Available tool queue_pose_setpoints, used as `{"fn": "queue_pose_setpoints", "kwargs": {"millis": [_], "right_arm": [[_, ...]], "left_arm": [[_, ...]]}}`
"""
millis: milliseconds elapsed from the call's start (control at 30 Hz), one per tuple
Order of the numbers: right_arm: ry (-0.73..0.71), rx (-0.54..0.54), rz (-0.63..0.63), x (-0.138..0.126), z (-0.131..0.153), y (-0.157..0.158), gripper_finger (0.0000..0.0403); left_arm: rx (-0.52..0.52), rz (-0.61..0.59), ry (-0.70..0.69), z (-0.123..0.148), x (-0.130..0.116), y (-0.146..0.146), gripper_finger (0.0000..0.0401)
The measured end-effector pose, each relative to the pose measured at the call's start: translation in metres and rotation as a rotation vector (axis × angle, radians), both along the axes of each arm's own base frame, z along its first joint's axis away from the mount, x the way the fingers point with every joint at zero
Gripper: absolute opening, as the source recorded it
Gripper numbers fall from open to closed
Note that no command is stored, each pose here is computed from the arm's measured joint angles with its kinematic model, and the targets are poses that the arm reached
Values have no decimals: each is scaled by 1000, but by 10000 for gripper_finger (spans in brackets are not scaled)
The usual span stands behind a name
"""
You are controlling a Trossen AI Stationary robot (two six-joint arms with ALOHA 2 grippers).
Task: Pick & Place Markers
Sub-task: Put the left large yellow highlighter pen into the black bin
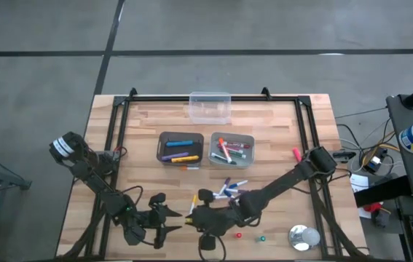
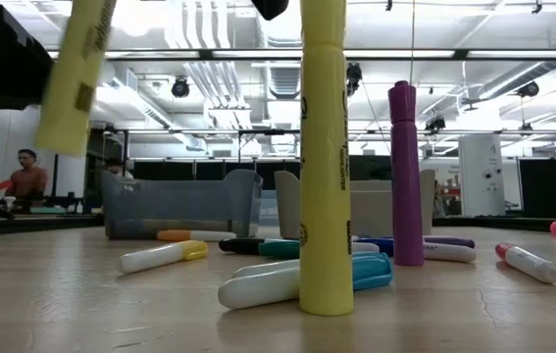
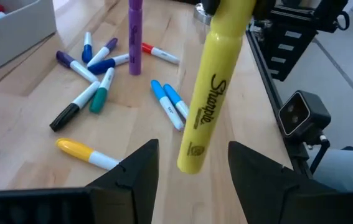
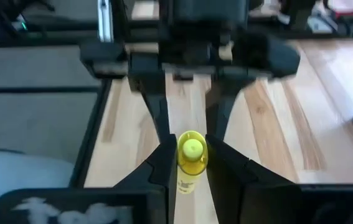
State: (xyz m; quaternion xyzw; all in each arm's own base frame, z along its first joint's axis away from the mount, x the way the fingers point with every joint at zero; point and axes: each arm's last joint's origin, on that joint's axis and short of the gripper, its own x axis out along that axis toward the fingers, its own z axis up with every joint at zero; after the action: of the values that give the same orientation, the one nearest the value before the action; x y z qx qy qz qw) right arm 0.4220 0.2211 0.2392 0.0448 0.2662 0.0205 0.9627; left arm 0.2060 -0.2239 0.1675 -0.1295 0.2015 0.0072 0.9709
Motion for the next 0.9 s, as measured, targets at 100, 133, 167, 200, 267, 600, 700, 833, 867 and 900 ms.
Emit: {"fn": "queue_pose_setpoints", "kwargs": {"millis": [100,133,167,200,267,600,700,833,867,900], "right_arm": [[-48,11,11,2,4,2,63],[-61,7,17,2,5,3,63],[-70,2,21,2,6,4,63],[-80,-2,27,2,7,5,63],[-88,-2,29,2,8,5,63],[-115,-2,34,4,9,5,63],[-117,-2,32,4,8,5,63],[-115,-3,29,4,7,4,64],[-113,-2,29,4,7,4,64],[-113,0,27,4,6,4,64]], "left_arm": [[0,8,-8,1,1,0,185],[1,9,-14,1,1,0,185],[2,6,-18,2,1,0,185],[3,4,-21,2,1,0,185],[5,0,-25,2,1,-1,185],[13,10,-30,0,3,-1,166],[18,8,-30,0,3,-1,141],[19,5,-28,0,3,-1,99],[23,2,-27,0,3,-1,89],[29,0,-26,-1,3,-1,80]]}}
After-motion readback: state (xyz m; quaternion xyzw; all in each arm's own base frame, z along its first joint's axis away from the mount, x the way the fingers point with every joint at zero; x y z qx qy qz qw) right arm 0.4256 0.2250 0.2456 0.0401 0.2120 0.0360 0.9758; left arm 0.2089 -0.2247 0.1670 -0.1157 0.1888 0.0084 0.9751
